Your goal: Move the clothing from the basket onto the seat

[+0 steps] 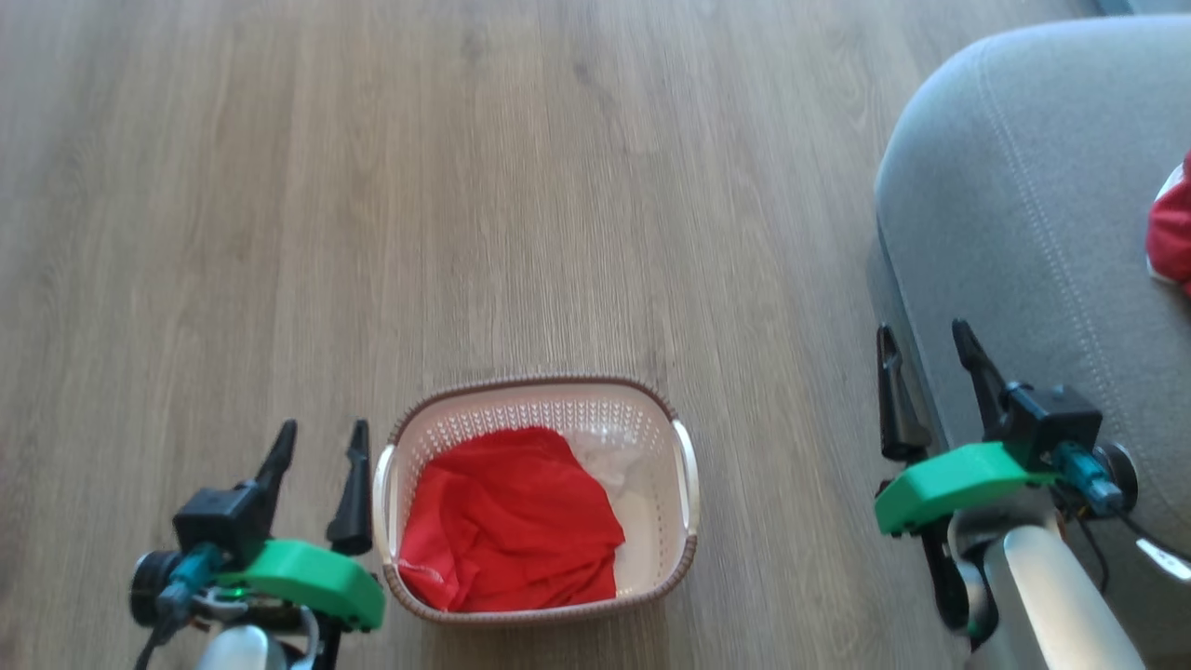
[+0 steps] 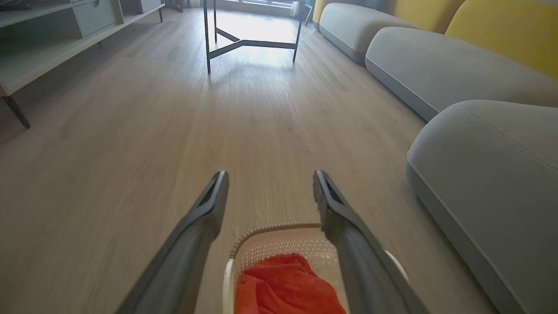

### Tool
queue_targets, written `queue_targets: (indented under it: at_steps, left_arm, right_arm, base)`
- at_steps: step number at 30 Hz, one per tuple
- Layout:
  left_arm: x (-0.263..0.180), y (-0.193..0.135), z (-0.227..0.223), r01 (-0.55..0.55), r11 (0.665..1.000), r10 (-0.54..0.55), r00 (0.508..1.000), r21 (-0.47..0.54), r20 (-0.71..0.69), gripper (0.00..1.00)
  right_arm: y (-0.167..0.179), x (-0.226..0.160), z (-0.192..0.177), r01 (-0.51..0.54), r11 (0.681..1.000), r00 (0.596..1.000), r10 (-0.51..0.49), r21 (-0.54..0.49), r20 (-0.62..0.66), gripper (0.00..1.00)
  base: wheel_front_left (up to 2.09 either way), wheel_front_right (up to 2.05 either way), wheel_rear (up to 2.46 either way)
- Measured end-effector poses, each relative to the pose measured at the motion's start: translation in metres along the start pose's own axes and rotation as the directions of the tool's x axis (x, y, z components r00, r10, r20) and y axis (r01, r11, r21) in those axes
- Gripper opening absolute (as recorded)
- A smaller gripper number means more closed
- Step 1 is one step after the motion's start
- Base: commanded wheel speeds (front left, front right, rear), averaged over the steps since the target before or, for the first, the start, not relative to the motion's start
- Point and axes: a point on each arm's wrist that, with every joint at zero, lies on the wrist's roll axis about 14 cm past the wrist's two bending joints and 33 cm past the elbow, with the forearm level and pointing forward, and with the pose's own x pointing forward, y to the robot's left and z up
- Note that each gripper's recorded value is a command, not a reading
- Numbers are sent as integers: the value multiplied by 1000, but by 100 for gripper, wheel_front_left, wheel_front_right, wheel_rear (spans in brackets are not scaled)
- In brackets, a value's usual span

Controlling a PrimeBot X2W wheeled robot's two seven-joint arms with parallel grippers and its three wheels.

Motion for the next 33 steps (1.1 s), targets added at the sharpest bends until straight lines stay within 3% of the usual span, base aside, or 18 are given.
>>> queue_targets:
  at_steps: [10, 20, 27, 33]
  left_arm:
    - [27, -25, -49, 95, 994, -101, 985, -47, -143, 100]
    - [64, -50, -118, 206, 974, -225, 922, -91, -314, 100]
    - [91, -58, -183, 266, 958, -283, 845, -103, -453, 100]
    - [91, -61, -240, 348, 935, -319, 742, -69, -590, 100]
  right_arm:
    - [0, 38, -1, -21, 1000, 1000, 22, -11, 17, 100]
    - [-14, 76, -33, -15, 1000, 999, 14, -27, -33, 100]
    - [-31, 89, -78, 9, 1000, 993, -12, -24, -118, 100]
    - [-42, 97, -100, 27, 999, 988, -29, -20, -152, 100]
  base:
    - [0, 0, 0]
    - [0, 0, 0]
    - [0, 0, 0]
    - [0, 0, 0]
